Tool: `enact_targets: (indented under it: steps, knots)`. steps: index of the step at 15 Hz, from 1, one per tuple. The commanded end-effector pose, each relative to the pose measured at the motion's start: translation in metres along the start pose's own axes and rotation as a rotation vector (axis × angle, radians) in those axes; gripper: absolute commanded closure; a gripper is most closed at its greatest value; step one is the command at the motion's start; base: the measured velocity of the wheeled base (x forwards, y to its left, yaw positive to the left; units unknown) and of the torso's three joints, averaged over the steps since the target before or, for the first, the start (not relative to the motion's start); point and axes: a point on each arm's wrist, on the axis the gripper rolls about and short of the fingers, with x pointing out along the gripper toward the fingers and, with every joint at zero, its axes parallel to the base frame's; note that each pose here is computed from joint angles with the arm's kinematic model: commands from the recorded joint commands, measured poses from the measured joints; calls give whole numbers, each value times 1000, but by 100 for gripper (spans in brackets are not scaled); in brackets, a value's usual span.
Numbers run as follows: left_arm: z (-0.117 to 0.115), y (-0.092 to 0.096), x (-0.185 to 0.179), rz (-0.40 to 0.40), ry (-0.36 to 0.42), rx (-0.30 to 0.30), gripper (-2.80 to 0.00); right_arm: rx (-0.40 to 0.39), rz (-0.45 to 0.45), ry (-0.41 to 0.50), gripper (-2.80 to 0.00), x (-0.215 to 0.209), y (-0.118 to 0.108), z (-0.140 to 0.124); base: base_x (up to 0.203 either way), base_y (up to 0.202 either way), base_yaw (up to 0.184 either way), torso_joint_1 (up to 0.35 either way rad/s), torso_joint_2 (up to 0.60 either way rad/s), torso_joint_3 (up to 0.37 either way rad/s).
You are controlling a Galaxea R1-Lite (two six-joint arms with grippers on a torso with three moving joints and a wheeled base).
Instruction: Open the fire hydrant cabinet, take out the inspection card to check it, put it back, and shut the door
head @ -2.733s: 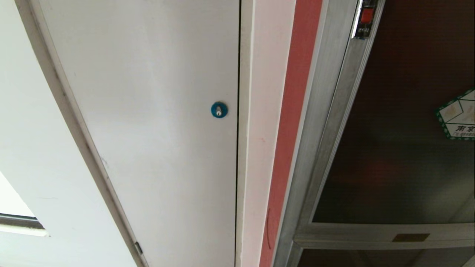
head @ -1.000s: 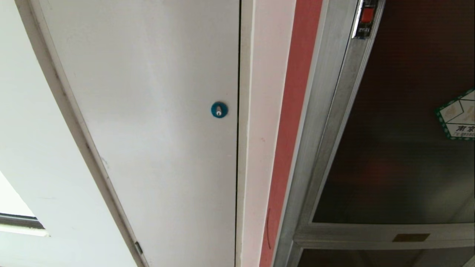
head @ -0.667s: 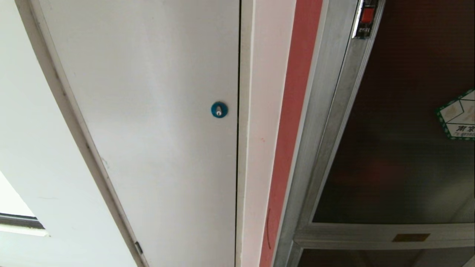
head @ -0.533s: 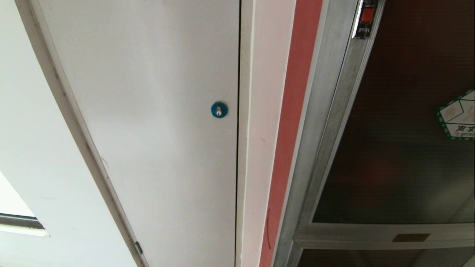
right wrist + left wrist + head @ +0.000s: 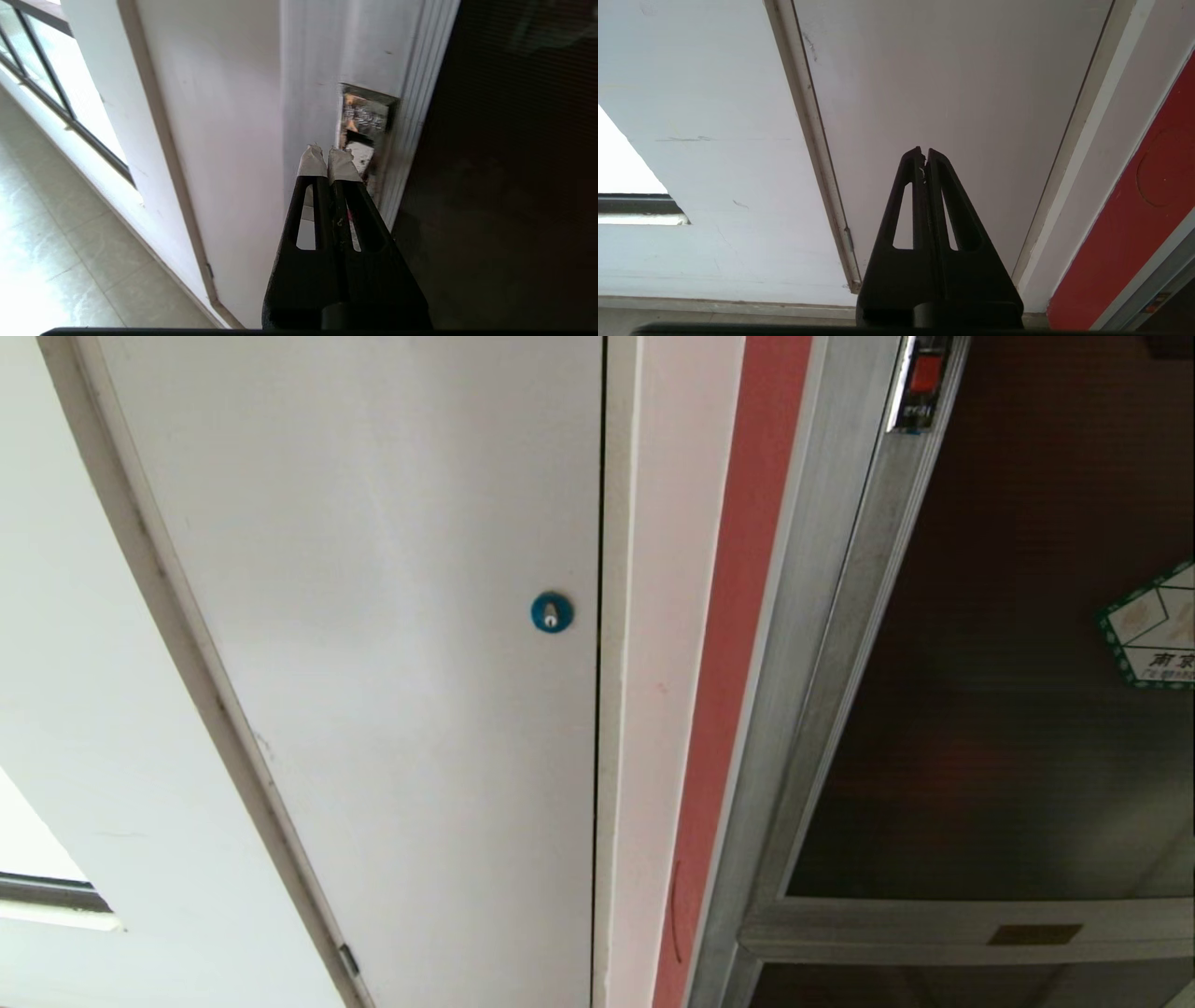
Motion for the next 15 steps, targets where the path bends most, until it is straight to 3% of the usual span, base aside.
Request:
enact_targets:
  steps: [1, 15]
  knots:
    - [-2, 0, 1, 1, 7, -1, 0, 2, -18, 12, 0, 4, -6, -3, 0, 0, 0, 0, 0, 0]
    - [-2, 0, 1, 1, 7, -1, 0, 18, -22, 88, 0, 14, -9, -23, 0, 0, 0, 0, 0, 0]
